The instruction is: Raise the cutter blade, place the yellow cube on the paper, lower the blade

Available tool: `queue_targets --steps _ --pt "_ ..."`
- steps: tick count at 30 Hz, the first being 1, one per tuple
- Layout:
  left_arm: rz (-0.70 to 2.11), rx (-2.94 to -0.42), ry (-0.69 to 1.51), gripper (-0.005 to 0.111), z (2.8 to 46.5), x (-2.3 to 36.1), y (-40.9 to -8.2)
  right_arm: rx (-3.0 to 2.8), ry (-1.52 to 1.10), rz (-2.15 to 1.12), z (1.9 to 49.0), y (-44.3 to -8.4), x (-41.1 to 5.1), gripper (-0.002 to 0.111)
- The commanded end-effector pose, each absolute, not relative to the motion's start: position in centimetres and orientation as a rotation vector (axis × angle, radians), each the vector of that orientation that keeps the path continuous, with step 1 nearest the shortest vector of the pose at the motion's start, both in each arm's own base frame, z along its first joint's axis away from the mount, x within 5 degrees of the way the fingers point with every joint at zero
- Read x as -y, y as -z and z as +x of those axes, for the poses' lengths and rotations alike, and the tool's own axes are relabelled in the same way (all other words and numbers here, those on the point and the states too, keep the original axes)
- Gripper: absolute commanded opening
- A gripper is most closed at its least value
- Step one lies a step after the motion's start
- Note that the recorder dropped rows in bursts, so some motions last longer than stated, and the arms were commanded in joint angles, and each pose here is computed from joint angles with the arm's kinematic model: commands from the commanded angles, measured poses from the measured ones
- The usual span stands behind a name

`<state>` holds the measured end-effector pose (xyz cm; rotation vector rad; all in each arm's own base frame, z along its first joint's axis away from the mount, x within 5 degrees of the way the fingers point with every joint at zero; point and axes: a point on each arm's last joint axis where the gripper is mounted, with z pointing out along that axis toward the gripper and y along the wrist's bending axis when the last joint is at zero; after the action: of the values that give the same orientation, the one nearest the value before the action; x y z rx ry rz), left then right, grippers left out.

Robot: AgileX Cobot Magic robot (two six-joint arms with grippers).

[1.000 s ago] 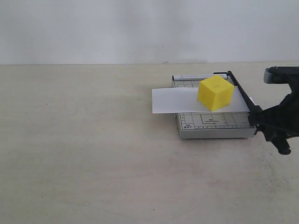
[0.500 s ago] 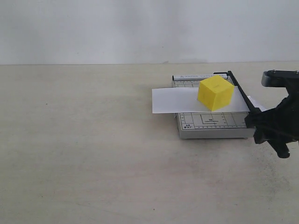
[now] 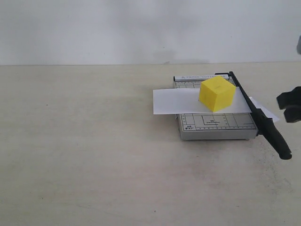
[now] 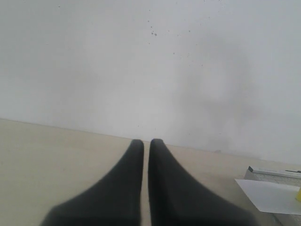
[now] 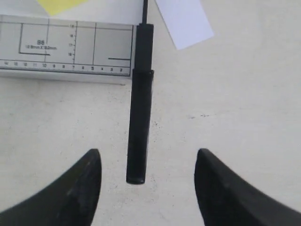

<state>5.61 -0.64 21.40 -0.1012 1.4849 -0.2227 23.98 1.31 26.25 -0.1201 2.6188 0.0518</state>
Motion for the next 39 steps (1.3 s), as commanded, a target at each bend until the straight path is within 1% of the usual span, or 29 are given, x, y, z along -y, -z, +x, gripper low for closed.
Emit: queue_targets --steps 1,3,5,6,8,9,11,14,18,20,22,28,31,32,39 --pt "-0.092 -1.486 0.243 0.005 5.6 0.8 -21.3 -2.487 -0.084 -0.070 20.2 -30.4 -1.3 0.057" --pt "-0.092 -1.486 0.243 0.005 5.6 0.8 -21.3 -2.382 -0.124 -0.052 18.3 -32.4 -1.4 0.056" --pt "-0.092 -1.486 0.243 0.005 5.6 0.8 -21.3 -2.260 -0.171 -0.033 16.6 -34.1 -1.6 0.046" --pt "-0.092 -1.486 0.243 0.005 5.6 0.8 -21.3 -2.178 -0.191 -0.026 15.7 -34.9 -1.7 0.037" --pt "-0.092 -1.486 0.243 0.005 5.6 0.8 -21.3 -2.004 -0.217 -0.028 13.9 -35.8 -1.7 0.014" --pt "-0.092 -1.486 0.243 0.005 5.6 0.8 -21.3 -1.908 -0.224 -0.034 12.8 -36.2 -1.7 0.001" --pt "-0.094 -1.485 0.241 0.005 5.6 0.8 -21.3 -1.752 -0.226 -0.040 10.9 -36.2 -1.7 0.001" --pt "-0.094 -1.485 0.241 0.005 5.6 0.8 -21.3 -1.583 -0.184 -0.047 8.0 -35.2 -1.3 0.000" --pt "-0.094 -1.485 0.241 0.005 5.6 0.8 -21.3 -1.522 -0.172 -0.033 6.0 -32.1 -1.1 0.000" --pt "-0.094 -1.485 0.241 0.005 5.6 0.8 -21.3 -1.558 -0.202 -0.005 6.0 -30.1 -1.1 0.000" --pt "-0.094 -1.485 0.241 0.005 5.6 0.8 -21.3 -1.598 -0.299 0.080 6.2 -28.5 -1.2 0.000" --pt "-0.090 -1.486 0.244 0.005 5.6 0.8 -21.3 -1.572 -0.142 0.045 7.0 -25.4 -0.5 0.000" --pt "-0.090 -1.486 0.244 0.005 5.6 0.8 -21.3 -1.591 -0.109 0.082 7.3 -21.6 -0.1 0.000" --pt "-0.090 -1.486 0.244 0.005 5.6 0.8 -21.3 -1.575 -0.095 0.093 7.3 -21.0 0.1 0.000" --pt "-0.092 -1.486 0.243 0.005 5.6 0.8 -21.3 -1.674 -0.035 0.012 7.1 -20.1 -0.1 0.000"
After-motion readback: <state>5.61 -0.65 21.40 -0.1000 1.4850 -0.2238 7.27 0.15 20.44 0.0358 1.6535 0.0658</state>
